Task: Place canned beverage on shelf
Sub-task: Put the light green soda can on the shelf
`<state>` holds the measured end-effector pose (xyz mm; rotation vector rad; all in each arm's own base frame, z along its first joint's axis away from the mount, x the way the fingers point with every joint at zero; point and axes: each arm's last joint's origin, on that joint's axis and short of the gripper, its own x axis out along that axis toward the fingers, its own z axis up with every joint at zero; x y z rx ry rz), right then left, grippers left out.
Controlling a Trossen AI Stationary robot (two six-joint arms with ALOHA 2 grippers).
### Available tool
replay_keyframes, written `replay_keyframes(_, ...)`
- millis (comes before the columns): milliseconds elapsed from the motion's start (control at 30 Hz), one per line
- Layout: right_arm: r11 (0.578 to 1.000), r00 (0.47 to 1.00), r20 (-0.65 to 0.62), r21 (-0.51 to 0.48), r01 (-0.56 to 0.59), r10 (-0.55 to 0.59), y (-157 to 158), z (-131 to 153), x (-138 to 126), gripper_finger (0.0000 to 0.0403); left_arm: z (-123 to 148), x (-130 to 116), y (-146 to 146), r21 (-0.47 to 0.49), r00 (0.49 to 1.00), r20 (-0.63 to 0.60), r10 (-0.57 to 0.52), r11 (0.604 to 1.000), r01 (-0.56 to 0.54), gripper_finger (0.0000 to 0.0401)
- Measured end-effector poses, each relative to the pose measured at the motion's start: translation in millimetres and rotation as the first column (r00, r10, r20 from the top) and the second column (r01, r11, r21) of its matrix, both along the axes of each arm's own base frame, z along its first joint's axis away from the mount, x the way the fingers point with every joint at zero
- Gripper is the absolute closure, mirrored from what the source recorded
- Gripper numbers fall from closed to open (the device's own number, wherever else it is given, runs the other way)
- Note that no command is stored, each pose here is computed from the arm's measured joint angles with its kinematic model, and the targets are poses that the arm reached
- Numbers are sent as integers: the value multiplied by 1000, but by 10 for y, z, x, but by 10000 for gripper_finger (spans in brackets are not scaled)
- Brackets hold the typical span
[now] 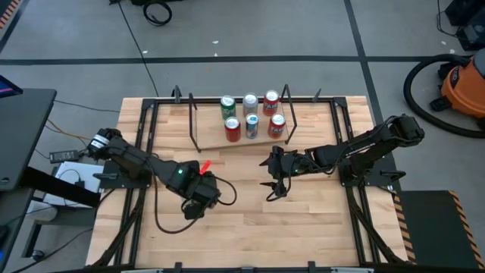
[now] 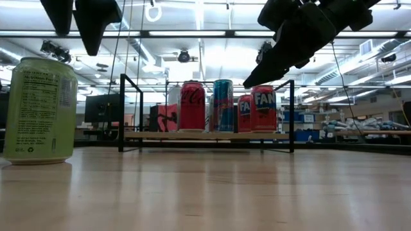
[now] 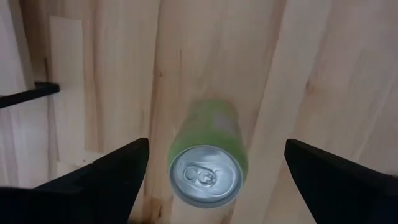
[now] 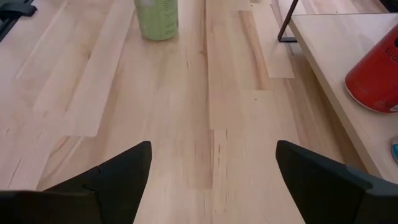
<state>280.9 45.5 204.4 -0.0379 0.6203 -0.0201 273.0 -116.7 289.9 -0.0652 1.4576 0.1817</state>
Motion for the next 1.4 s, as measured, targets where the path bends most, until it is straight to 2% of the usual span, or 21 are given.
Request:
replay_keyframes(233,1000,1000,1,1,-9,9,27,1,-4,48,19,-64,-64,39,998,48,-36,999,34,15)
replay_keyframes(467,1000,1000,12,2,-9,9,28,9,2,48,-205,-210,-21,41,999,37,-22,999,21,15)
replay_keyframes(667,1000,1000,25,5,-9,9,30,21,10,48,-346,-363,43,-10,999,48,19,1000,-19,15)
replay_keyframes(833,1000,1000,25,5,-10,10,30,21,10,48,-497,-400,45,-66,998,38,42,997,-40,16)
replay_keyframes(933,1000,1000,26,5,-10,10,30,21,10,48,-551,-425,58,-59,997,19,75,996,-74,31)
replay_keyframes(1100,1000,1000,24,5,-10,9,29,20,9,48,-557,-430,61,-67,988,16,155,986,-154,82)
replay_keyframes(1267,1000,1000,25,5,-10,10,30,21,10,48,-554,-419,80,-69,955,33,296,953,-293,101)
replay_keyframes(1333,1000,1000,26,6,-9,9,30,22,10,48,-553,-411,102,-59,915,60,400,916,-397,94)
replay_keyframes(1400,1000,1000,27,8,-8,8,30,22,11,48,-555,-399,136,-57,853,86,515,857,-512,86)
